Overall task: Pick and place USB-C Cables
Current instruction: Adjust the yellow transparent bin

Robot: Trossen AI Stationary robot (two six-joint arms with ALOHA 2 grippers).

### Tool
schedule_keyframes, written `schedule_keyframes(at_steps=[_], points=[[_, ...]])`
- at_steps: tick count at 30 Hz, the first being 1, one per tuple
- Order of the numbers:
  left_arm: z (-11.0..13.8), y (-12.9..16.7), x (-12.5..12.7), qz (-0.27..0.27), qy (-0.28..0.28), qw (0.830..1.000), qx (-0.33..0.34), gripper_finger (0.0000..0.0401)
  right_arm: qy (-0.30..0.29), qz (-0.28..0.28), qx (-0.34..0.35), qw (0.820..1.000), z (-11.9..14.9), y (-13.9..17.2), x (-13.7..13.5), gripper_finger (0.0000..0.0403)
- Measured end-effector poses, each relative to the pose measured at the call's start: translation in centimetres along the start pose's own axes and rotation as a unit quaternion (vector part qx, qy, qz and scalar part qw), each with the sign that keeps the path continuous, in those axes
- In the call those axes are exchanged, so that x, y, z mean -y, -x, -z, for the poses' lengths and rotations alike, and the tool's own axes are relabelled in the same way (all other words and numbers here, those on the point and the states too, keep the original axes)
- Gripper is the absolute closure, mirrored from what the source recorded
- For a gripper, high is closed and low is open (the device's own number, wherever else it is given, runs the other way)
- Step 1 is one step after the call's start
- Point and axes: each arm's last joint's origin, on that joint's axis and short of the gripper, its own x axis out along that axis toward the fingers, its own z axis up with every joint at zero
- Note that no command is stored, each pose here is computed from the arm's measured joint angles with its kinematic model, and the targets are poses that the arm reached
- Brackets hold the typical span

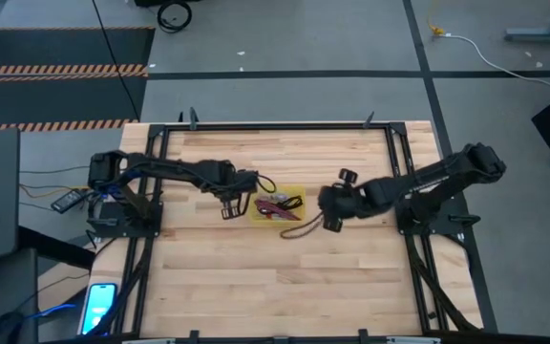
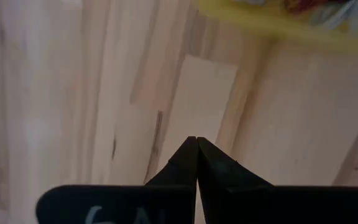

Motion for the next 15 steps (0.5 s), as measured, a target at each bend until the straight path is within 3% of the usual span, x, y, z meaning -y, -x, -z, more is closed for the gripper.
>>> schedule_keyframes(at_steps=[6, 9, 15], points=[[0.9, -1.7, -0.8, 0.031, 0.014, 0.999, -0.015, 0.0394, 0.007, -0.079, -0.007, 0.997, -1.5, -1.7, 2.3, 0.0401], [0.9, -2.1, -0.8, 0.057, 0.01, 0.998, -0.007, 0.0395, -0.01, -0.089, -0.027, 0.996, -1.6, -2.5, 3.8, 0.0401], [0.9, -2.3, -1.4, 0.059, 0.013, 0.998, -0.005, 0.0399, -0.02, -0.115, -0.071, 0.991, -1.3, -3.8, 5.6, 0.0402]])
